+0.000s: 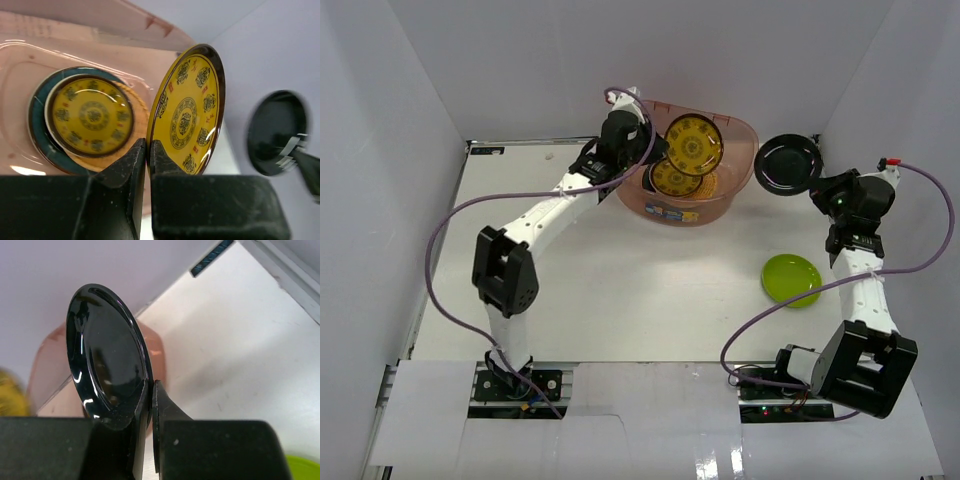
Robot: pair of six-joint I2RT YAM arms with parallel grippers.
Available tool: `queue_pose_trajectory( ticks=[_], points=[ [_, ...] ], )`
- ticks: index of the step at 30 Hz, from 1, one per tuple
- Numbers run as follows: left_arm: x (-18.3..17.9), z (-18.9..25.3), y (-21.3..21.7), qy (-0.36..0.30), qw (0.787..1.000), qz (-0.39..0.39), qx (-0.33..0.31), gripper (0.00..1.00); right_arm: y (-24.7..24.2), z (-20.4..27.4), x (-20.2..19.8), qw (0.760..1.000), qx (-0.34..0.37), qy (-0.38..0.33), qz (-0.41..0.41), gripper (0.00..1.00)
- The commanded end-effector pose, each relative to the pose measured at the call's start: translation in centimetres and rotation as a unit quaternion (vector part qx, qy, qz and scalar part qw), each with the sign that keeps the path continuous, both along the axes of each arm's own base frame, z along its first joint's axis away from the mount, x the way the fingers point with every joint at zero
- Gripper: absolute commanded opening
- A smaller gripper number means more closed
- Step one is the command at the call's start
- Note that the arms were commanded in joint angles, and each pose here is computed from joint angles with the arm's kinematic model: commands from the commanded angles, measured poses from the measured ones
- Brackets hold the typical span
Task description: Place the plates into the plastic bin on the countertop
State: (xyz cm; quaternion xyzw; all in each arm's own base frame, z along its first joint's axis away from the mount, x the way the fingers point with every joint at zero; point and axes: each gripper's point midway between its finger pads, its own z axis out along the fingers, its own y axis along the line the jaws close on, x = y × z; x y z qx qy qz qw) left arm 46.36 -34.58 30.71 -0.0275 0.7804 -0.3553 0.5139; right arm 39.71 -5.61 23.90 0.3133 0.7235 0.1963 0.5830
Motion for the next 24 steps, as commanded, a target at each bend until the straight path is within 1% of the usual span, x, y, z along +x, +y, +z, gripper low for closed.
queue_pose_trajectory(
  ticks=[1,3,4,5,7,9,10,11,12,13,14,15,18,21,24],
  points=[
    [1.5,-3.8,-0.6,0.042,0.996,-0.013,0.077,0.0,3.0,6.4,1.0,0.994,-0.02,-0.074,0.073,0.08],
    [3.0,-4.4,-0.2,0.043,0.995,0.002,0.091,0.0,4.9,7.8,1.6,0.991,-0.042,-0.082,0.101,0.08],
    [3.7,-6.5,-0.3,0.057,0.993,0.006,0.104,0.0,5.6,8.1,1.8,0.989,-0.047,-0.083,0.111,0.08],
    [4.4,-7.4,0.2,0.064,0.992,0.013,0.11,0.0,7.0,8.4,1.9,0.987,-0.051,-0.085,0.129,0.08],
    [5.1,-9.8,0.6,0.085,0.989,0.018,0.12,0.0,8.1,8.8,2.6,0.984,-0.061,-0.088,0.14,0.08],
    [5.9,-11.0,1.4,0.097,0.987,0.027,0.123,0.0,9.7,8.3,3.3,0.982,-0.062,-0.079,0.16,0.08],
    [6.1,-11.2,1.2,0.1,0.988,0.019,0.119,0.0,10.2,8.7,3.6,0.981,-0.065,-0.082,0.166,0.08],
    [6.6,-12.4,1.2,0.106,0.987,0.014,0.123,0.0,11.4,8.7,3.7,0.978,-0.067,-0.083,0.178,0.08],
    [6.7,-12.8,0.9,0.107,0.986,0.007,0.125,0.03,11.9,7.8,4.3,0.978,-0.068,-0.069,0.184,0.08],
    [6.9,-13.2,0.8,0.108,0.986,0.004,0.128,0.08,12.1,8.3,4.7,0.977,-0.078,-0.071,0.187,0.08],
    [7.3,-13.5,0.7,0.107,0.986,0.002,0.13,0.12,14.5,8.0,4.7,0.972,-0.081,-0.068,0.211,0.08],
    [7.4,-13.6,0.6,0.107,0.986,0.0,0.129,0.18,14.8,6.7,5.4,0.973,-0.086,-0.049,0.208,0.08],
    [7.9,-12.7,0.9,0.097,0.988,0.009,0.12,0.18,16.6,5.3,6.6,0.97,-0.1,-0.025,0.222,0.08],
    [8.5,-10.7,1.4,0.076,0.991,0.023,0.104,0.11,17.7,3.7,7.7,0.967,-0.106,0.0,0.231,0.08],
    [9.4,-10.2,2.2,0.075,0.992,0.034,0.093,0.23,19.0,2.0,8.2,0.962,-0.112,0.031,0.248,0.08]
  ],
)
